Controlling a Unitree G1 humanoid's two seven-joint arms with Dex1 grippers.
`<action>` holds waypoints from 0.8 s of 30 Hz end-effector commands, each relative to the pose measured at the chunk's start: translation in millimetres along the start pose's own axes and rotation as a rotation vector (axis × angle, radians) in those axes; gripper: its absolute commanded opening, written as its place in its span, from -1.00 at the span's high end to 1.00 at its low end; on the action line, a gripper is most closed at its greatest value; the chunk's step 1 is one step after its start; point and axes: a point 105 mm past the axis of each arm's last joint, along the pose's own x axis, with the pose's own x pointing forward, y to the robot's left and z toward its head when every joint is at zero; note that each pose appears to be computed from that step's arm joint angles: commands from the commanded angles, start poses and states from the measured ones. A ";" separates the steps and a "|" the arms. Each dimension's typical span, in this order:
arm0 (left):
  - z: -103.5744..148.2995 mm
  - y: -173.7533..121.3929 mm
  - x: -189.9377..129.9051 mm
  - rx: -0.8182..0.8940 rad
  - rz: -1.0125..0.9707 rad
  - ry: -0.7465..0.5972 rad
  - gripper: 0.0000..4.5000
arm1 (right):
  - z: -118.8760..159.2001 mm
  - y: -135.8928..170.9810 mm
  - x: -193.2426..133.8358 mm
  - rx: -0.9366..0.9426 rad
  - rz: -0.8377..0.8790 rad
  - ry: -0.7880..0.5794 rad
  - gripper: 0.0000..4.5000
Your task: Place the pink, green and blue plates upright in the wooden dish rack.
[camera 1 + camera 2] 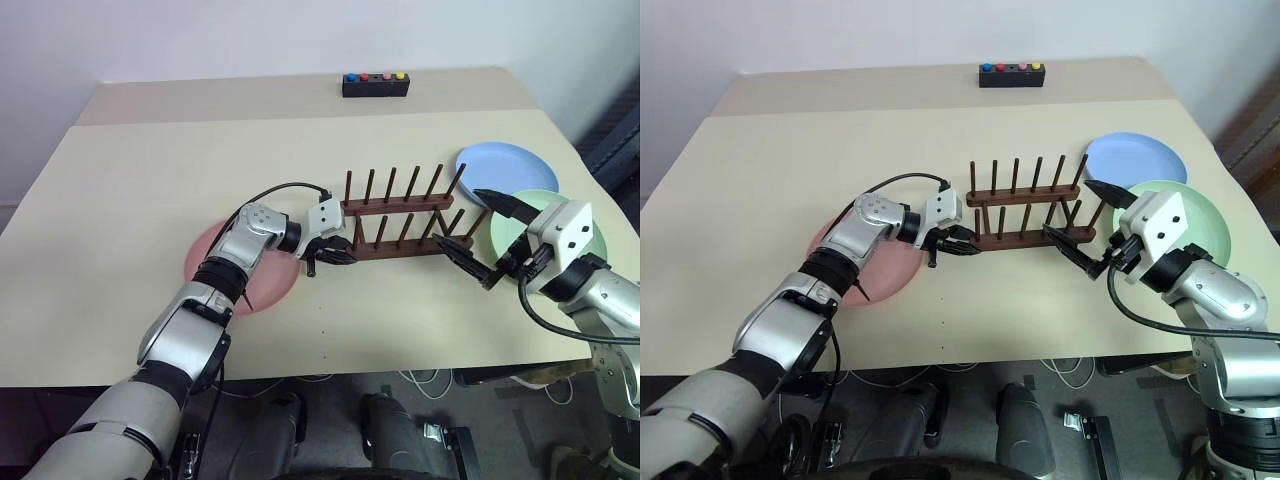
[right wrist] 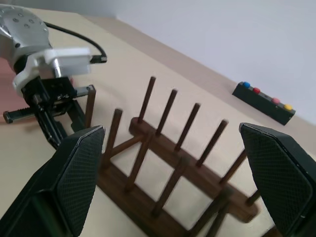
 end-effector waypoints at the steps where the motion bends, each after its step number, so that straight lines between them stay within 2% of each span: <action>1: 18.2 12.7 -1.9 0.064 0.045 -0.028 0.69 | 14.4 -0.9 -1.2 -0.047 -0.005 -0.033 -1.00; 7: 16.7 19.1 3.4 0.045 0.087 -0.021 0.69 | 11.6 -1.7 -0.8 -0.052 -0.005 -0.022 -1.00; 10: 18.5 17.8 5.2 0.042 0.083 -0.046 0.03 | 10.8 -1.5 -1.0 -0.054 -0.005 -0.019 -1.00; 11: 18.7 17.3 5.4 0.034 0.079 -0.053 -0.13 | 10.9 -1.4 -1.0 -0.054 -0.005 -0.020 -1.00; 15: 16.7 25.5 2.5 0.031 0.136 -0.030 -0.98 | 9.9 -1.9 -1.1 -0.053 -0.005 -0.018 -1.00; 20: 22.8 17.4 -17.7 0.028 -0.005 -0.030 -0.98 | 9.4 -1.6 -0.2 -0.044 0.001 -0.023 -1.00; 24: 32.8 20.4 -31.3 0.076 0.000 -0.029 -0.98 | 5.8 -0.8 -0.6 -0.028 0.009 -0.016 -1.00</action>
